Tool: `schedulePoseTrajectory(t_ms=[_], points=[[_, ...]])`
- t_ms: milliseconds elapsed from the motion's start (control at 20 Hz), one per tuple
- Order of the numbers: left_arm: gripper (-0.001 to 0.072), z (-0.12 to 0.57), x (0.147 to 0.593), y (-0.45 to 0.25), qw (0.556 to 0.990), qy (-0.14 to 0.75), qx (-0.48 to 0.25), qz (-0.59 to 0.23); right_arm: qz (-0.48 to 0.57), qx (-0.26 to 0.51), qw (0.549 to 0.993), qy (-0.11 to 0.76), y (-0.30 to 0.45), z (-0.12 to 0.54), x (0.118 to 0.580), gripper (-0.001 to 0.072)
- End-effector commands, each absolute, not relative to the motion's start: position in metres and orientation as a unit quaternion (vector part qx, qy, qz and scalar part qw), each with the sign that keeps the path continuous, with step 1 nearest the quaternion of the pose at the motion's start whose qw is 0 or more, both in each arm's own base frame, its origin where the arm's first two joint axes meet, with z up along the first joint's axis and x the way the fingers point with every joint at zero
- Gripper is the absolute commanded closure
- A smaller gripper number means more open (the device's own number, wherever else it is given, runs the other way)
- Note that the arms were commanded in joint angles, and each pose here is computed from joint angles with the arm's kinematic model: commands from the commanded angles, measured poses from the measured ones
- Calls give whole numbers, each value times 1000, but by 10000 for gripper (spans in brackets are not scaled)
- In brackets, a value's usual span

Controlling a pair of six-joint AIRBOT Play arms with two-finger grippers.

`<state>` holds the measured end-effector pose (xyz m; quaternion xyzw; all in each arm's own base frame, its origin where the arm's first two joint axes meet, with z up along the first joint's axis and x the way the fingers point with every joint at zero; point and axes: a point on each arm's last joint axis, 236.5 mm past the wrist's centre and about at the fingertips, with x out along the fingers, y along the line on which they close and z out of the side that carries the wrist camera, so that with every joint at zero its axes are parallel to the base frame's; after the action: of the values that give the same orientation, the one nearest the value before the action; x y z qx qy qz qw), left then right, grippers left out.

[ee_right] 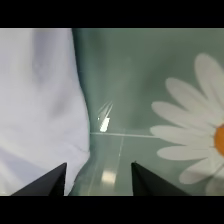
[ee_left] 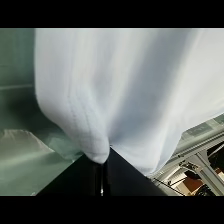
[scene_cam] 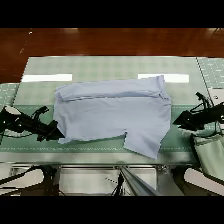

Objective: Fold the shirts.

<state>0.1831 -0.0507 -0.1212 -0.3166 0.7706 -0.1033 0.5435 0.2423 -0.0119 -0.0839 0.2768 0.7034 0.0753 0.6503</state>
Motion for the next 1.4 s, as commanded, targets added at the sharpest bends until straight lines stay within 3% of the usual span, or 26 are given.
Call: schedulePoseTrajectory(t_ms=[0, 200, 350, 400, 500, 650, 800, 950, 1100, 1350], points=[[689, -133, 200, -39, 582, 750, -305, -81, 70, 277, 657, 697, 7, -95, 223, 213], [689, -132, 200, -39, 586, 748, -299, -88, 71, 341, 661, 665, 29, -99, 232, 213], [689, -132, 200, -39, 586, 748, -299, -87, 81, 325, 659, 674, 50, -109, 228, 252], [689, -132, 200, -39, 586, 748, -299, -87, 81, 310, 661, 678, 56, -112, 229, 368], [689, -131, 202, -39, 588, 747, -298, -88, 95, 290, 670, 677, 65, -108, 235, 689], [690, -106, 236, -36, 628, 712, -294, -112, 123, 261, 716, 636, 59, -67, 273, 688], [690, -52, 300, -27, 696, 643, -291, -133, 122, 258, 810, 513, 45, 14, 356, 690], [690, -5, 354, -28, 749, 575, -292, -152, 130, 276, 855, 419, 48, 70, 422, 691], [690, 0, 383, -28, 771, 554, -275, -151, 119, 266, 875, 387, 52, 68, 475, 691], [689, -10, 442, -22, 805, 513, -269, -128, 107, 276, 865, 406, 49, 22, 528, 691]])
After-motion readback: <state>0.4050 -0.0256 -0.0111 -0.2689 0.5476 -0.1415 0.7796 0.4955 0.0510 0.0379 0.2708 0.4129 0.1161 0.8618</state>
